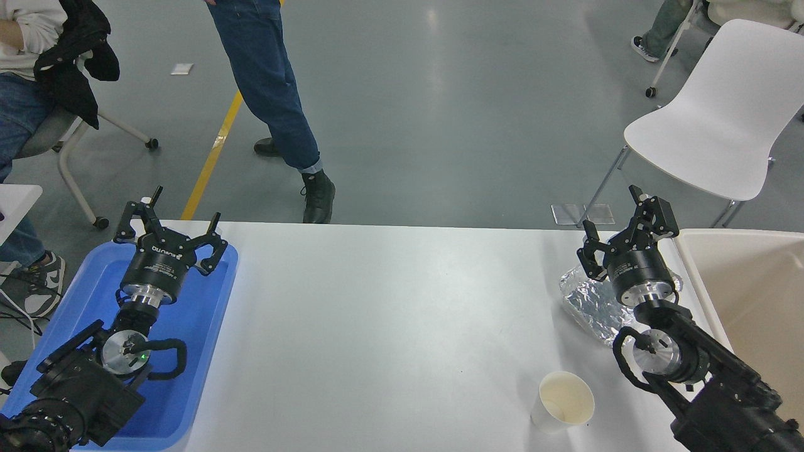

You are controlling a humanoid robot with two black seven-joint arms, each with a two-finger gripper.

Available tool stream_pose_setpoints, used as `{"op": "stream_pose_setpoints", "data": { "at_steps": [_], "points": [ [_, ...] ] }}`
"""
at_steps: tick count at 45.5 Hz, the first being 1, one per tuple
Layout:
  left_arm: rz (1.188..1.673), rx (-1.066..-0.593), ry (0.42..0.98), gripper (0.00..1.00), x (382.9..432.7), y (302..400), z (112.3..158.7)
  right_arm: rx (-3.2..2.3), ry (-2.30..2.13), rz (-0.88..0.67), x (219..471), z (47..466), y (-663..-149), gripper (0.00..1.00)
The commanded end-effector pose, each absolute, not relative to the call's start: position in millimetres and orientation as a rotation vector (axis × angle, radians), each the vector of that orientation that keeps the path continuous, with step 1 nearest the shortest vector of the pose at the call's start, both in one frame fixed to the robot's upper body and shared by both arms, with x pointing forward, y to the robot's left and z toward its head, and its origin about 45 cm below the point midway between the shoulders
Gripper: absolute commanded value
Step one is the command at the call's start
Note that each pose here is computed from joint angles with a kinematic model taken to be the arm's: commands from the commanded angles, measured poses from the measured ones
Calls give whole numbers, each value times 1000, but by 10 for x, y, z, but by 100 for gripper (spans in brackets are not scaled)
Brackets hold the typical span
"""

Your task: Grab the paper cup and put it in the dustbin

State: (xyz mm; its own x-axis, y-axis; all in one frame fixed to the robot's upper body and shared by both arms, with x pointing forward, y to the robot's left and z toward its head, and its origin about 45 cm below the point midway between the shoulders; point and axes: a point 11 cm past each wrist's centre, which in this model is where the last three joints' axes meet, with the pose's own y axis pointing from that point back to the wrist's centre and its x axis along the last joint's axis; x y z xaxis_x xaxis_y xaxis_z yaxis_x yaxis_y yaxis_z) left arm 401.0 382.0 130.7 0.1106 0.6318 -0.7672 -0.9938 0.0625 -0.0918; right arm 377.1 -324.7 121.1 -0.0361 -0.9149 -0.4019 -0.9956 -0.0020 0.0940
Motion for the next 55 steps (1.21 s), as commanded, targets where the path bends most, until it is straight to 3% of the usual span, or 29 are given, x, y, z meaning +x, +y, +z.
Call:
{"op": "stream_pose_setpoints", "data": {
  "at_steps": [1,12,24,30,40,46,49,55],
  "points": [
    [1362,-724,634,100,4009,3821,1306,-2187,2096,434,3743,1220,-3404,100],
    [1363,-725,634,100,4009,3823,1307,-2333,2171,367,3767,1402,-3864,100],
    [1361,-723,635,100,4009,3820,1305,-3071,2122,-64,3871,1652,-4050,100],
    [1360,-723,634,100,4014,3818,1311,-3248,2042,-181,3912,1775,-4028,100],
    [1357,-722,635,100,4020,3806,1313,-3567,1762,-194,3794,2030,-3971,100],
    [1357,-721,636,100,4020,3805,1312,-3952,1438,-64,3659,2380,-4106,100],
    [1357,-722,635,100,4020,3806,1313,-4094,1270,78,3591,2513,-4146,100],
    [1357,-721,636,100,4020,3805,1312,-4285,768,208,3597,2677,-3834,100]
  ]
}}
